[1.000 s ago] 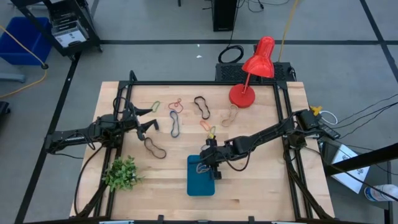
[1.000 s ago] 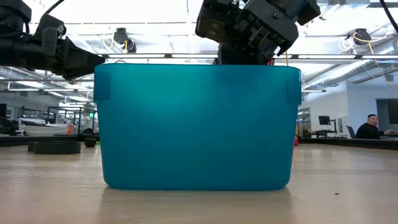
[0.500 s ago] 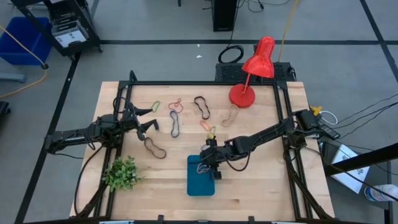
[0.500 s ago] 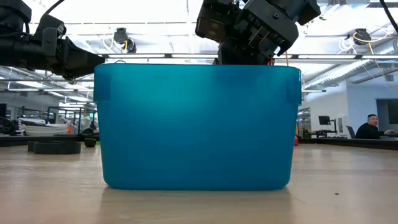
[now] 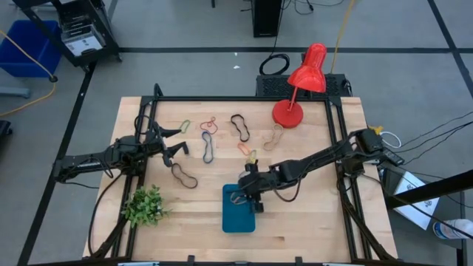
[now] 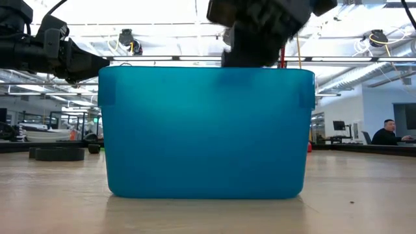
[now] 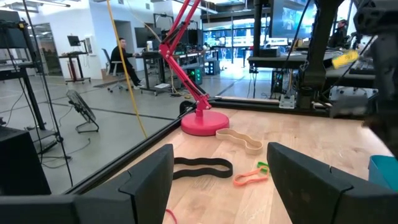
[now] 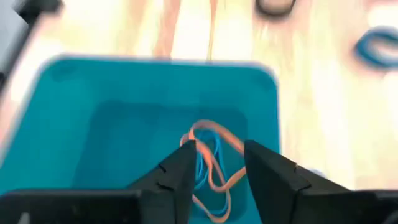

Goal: Pick and place rubber bands into bin
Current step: Put the brown rubber band into the blue bin, then put the orange rubber band into the blue bin

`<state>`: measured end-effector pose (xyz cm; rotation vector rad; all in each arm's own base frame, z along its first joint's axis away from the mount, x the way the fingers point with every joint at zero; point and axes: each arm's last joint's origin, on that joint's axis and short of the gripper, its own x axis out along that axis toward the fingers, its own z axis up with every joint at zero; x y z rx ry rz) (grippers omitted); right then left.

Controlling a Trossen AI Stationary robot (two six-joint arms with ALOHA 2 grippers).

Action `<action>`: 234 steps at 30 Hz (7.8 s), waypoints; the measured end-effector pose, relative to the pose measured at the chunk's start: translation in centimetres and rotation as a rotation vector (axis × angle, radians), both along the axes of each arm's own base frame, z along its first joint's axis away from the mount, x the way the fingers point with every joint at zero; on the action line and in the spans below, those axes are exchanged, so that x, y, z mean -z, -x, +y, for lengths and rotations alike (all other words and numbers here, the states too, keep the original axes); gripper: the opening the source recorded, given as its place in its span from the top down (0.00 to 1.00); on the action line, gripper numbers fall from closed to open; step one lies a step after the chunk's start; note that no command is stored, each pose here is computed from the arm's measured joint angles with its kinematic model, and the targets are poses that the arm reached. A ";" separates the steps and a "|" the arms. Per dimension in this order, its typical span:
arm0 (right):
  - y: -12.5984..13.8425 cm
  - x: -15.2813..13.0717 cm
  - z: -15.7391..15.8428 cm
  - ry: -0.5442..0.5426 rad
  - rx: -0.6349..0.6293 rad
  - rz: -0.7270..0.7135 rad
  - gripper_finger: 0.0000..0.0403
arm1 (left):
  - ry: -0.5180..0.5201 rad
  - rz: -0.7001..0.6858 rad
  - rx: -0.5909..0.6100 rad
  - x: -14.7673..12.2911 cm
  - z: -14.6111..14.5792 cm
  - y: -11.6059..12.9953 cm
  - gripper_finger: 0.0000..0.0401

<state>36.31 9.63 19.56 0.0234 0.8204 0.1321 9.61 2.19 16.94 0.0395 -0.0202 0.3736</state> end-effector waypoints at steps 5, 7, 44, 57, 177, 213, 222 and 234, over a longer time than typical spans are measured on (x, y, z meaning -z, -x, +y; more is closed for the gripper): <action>1.3 -4.5 -0.4 0.012 -0.041 -0.140 0.62 | -0.001 -0.001 0.000 0.0 0.0 0.0 0.34; 2.2 -6.1 -0.6 0.021 -0.055 -0.177 0.62 | -0.003 -0.002 -0.001 0.0 0.0 0.0 0.34; 5.3 1.8 -19.1 0.127 0.351 0.477 0.66 | -0.017 0.009 -0.001 0.0 0.0 0.0 0.34; 4.7 5.4 -19.4 0.055 0.294 0.585 0.69 | -0.017 0.014 -0.001 0.1 0.0 0.0 0.34; 0.7 2.1 3.7 -0.059 0.047 -0.034 0.98 | -0.007 0.004 0.000 0.0 0.0 0.0 0.34; 3.2 -5.5 0.0 -0.106 -0.002 -0.134 0.60 | -0.006 0.004 0.000 0.0 0.0 0.0 0.34; 4.2 -8.7 -2.8 0.106 0.003 -0.275 0.62 | -0.009 0.005 0.000 0.0 0.0 0.0 0.34; 3.2 -5.4 -10.5 0.234 0.217 -0.047 0.67 | -0.024 0.011 -0.001 0.0 0.0 0.0 0.34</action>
